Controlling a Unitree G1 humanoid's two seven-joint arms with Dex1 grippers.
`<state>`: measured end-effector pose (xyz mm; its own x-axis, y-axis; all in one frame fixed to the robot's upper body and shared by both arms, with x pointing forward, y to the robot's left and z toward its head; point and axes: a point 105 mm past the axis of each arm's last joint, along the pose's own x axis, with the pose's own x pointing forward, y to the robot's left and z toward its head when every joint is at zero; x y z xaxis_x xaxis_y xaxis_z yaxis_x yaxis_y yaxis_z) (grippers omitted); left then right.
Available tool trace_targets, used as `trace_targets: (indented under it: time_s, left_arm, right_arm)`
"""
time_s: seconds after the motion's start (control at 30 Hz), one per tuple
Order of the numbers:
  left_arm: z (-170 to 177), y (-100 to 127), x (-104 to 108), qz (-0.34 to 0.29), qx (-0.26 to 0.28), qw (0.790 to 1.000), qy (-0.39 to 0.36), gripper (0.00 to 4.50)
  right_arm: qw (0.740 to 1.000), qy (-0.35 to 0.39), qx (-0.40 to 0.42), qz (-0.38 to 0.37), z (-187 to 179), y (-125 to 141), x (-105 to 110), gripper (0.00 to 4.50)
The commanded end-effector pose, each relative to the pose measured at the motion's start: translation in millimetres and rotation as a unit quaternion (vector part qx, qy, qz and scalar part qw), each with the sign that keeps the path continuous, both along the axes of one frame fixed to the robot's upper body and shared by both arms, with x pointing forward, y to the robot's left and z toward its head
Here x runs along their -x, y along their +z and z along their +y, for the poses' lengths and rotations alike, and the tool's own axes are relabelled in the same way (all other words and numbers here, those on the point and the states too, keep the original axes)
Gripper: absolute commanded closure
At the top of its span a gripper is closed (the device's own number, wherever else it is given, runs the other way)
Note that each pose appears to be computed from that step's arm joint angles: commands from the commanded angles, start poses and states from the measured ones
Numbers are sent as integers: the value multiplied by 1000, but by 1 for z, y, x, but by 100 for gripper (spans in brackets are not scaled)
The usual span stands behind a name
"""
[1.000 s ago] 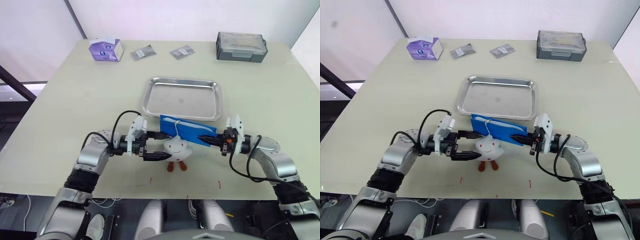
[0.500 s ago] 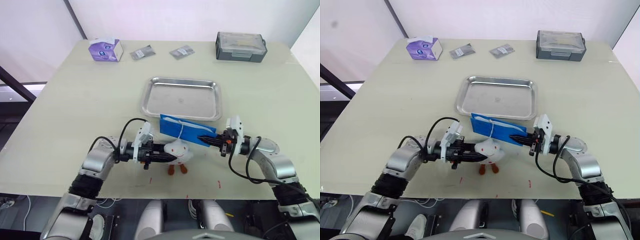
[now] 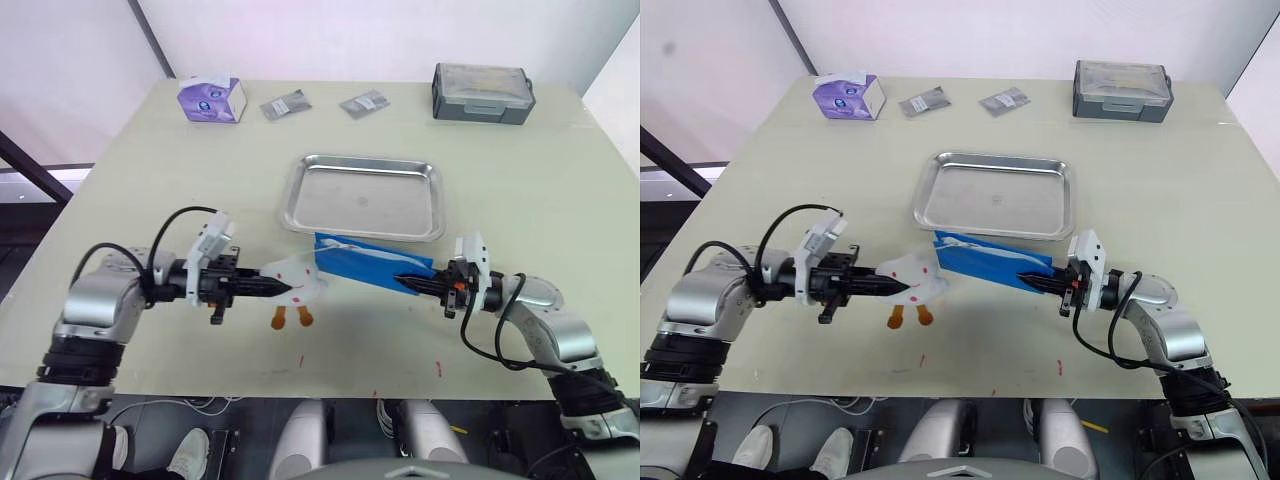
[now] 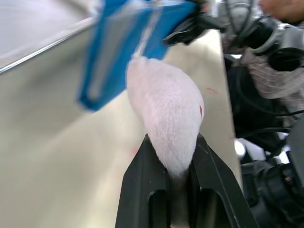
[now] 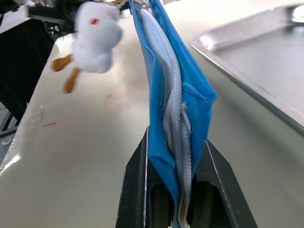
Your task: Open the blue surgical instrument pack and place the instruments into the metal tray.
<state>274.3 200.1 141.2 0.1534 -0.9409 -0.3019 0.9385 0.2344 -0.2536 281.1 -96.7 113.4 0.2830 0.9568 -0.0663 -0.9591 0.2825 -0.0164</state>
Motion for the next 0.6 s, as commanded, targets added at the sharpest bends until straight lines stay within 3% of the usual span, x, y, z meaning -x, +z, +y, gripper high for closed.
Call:
trace_targets:
  time_s: [0.03,0.37,0.6]
  left_arm:
    - [19,11,-3,-21,0,999,33,444]
    - [54,13,-6,-13,-22,995,95,444]
    - [45,10,1,7,-17,997,77,444]
  right_arm:
    - [999,17,-21,-39,0,20,8,450]
    - [995,21,-90,-37,-1,49,16,450]
    - [980,22,-198,-14,8,81,14,450]
